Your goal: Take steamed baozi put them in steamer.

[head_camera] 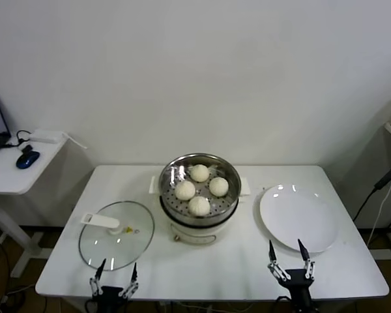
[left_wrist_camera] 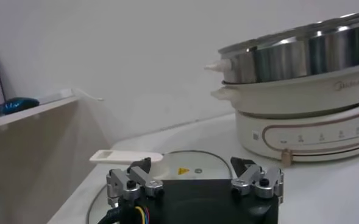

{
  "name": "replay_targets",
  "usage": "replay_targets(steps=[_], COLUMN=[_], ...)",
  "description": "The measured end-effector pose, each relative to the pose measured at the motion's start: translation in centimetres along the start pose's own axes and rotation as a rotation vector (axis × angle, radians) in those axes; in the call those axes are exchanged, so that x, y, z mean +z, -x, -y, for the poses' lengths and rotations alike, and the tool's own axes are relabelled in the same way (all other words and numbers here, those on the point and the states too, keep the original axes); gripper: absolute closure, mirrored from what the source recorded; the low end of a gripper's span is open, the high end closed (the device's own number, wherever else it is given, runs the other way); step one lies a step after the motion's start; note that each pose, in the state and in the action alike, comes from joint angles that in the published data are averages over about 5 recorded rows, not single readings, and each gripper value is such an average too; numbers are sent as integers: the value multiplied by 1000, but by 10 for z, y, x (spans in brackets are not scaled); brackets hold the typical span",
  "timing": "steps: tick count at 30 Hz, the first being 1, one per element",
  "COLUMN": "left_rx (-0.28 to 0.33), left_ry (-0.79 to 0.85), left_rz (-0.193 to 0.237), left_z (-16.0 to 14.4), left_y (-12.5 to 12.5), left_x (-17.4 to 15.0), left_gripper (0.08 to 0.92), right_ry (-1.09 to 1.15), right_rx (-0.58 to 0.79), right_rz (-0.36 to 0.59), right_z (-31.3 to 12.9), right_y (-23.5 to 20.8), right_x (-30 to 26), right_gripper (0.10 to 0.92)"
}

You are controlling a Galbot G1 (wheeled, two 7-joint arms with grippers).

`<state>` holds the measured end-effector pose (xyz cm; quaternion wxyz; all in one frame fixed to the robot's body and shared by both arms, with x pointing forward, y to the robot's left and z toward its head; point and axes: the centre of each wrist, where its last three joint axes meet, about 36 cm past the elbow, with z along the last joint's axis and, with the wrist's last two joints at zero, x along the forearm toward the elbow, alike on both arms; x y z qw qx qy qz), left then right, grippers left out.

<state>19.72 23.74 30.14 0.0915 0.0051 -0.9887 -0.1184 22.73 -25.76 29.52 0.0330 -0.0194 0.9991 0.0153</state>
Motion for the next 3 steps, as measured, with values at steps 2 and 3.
replay_targets(steps=[2, 3], left_rx=[-1, -1], left_ry=[0, 0], left_rz=[1, 2], left_z=[0, 0], left_y=[0, 0], left_x=[0, 0], left_gripper=[177, 177], right_ry=[0, 0], right_rx=[3, 4], right_rz=[3, 4], right_z=[-1, -1], right_y=[-1, -1], right_x=[0, 0], right_gripper=[200, 200])
